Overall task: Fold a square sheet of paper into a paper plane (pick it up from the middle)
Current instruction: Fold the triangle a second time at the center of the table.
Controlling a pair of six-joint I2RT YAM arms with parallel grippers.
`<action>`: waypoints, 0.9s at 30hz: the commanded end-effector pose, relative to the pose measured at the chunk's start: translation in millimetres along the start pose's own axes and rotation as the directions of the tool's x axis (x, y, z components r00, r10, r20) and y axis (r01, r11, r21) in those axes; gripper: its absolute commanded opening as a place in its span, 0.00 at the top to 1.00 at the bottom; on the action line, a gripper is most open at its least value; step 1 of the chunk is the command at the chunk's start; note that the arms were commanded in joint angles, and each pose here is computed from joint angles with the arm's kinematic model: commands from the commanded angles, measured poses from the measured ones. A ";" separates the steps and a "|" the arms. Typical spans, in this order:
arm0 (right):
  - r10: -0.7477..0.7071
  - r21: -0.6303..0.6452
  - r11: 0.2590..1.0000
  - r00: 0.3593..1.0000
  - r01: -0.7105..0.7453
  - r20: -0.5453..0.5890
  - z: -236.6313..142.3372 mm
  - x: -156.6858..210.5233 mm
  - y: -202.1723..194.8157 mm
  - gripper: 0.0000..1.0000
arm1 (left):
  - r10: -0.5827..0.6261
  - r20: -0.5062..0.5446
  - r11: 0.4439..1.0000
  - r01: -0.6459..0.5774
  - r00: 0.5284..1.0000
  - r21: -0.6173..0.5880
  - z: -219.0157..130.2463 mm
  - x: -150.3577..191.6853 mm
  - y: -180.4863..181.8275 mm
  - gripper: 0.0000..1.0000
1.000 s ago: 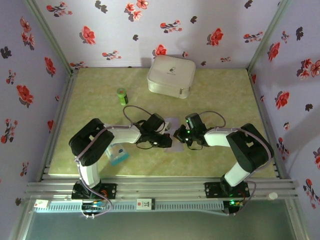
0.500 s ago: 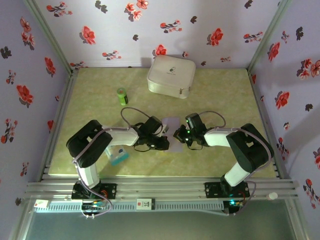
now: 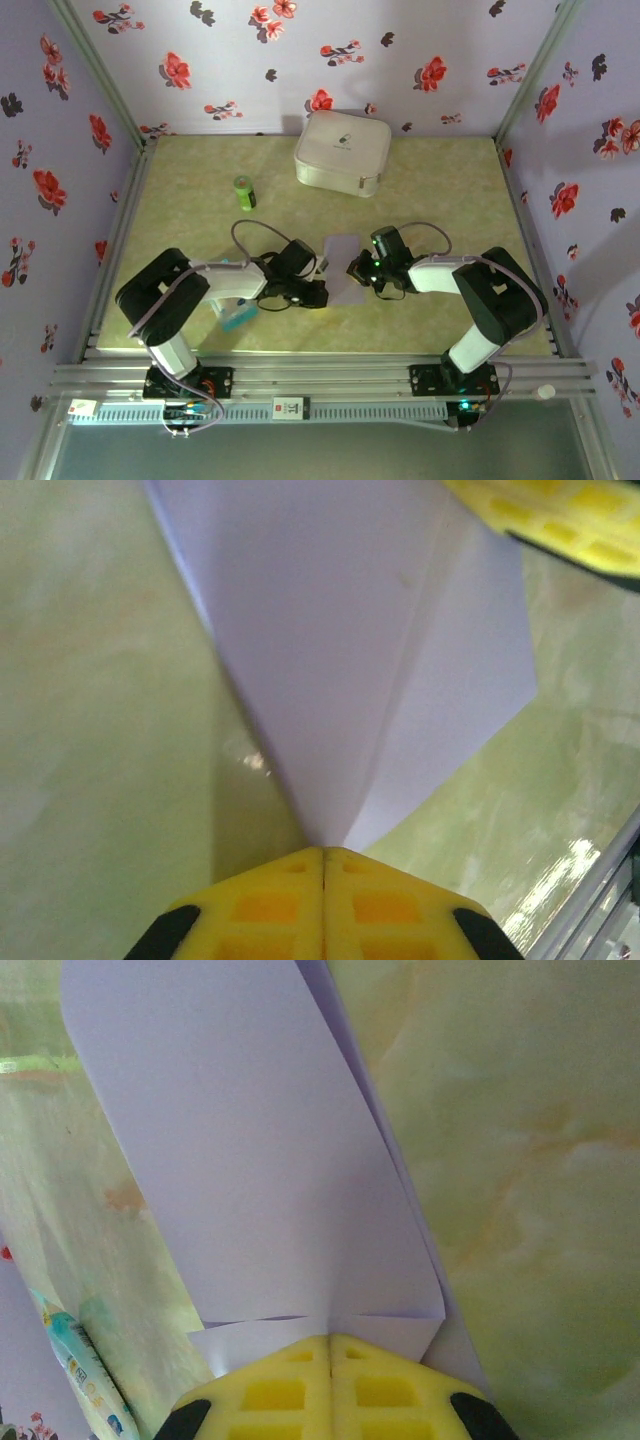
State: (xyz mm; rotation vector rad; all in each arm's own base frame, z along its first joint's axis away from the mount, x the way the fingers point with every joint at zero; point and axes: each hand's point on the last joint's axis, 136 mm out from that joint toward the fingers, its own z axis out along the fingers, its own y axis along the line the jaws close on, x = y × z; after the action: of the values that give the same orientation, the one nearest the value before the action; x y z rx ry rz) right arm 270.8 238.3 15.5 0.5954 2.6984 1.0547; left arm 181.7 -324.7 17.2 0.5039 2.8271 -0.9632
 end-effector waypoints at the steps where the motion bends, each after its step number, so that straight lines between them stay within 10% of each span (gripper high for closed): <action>1: 0.046 0.159 0.986 0.999 -0.044 -0.003 2.4 10.0 -48.2 1.00 | 0.027 -0.014 0.999 -0.027 1.000 -0.027 -11.9 9.5 -0.1 0.94; 12: 0.045 0.146 0.988 0.999 -0.044 -0.002 1.3 8.6 -43.2 1.00 | 0.022 0.086 0.990 -0.034 0.996 0.135 -24.5 -53.5 -49.8 0.96; 27: 0.035 0.129 0.991 0.999 -0.035 0.000 -0.5 8.3 -39.3 1.00 | -0.020 -0.012 1.000 0.020 1.000 -0.008 23.7 -39.7 -1.7 0.96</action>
State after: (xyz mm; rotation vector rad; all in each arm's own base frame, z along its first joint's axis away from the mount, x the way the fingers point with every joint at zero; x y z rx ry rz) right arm 270.8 238.3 15.9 0.5948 2.6974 1.0556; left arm 218.9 -361.0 20.5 0.4753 2.8102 -1.0320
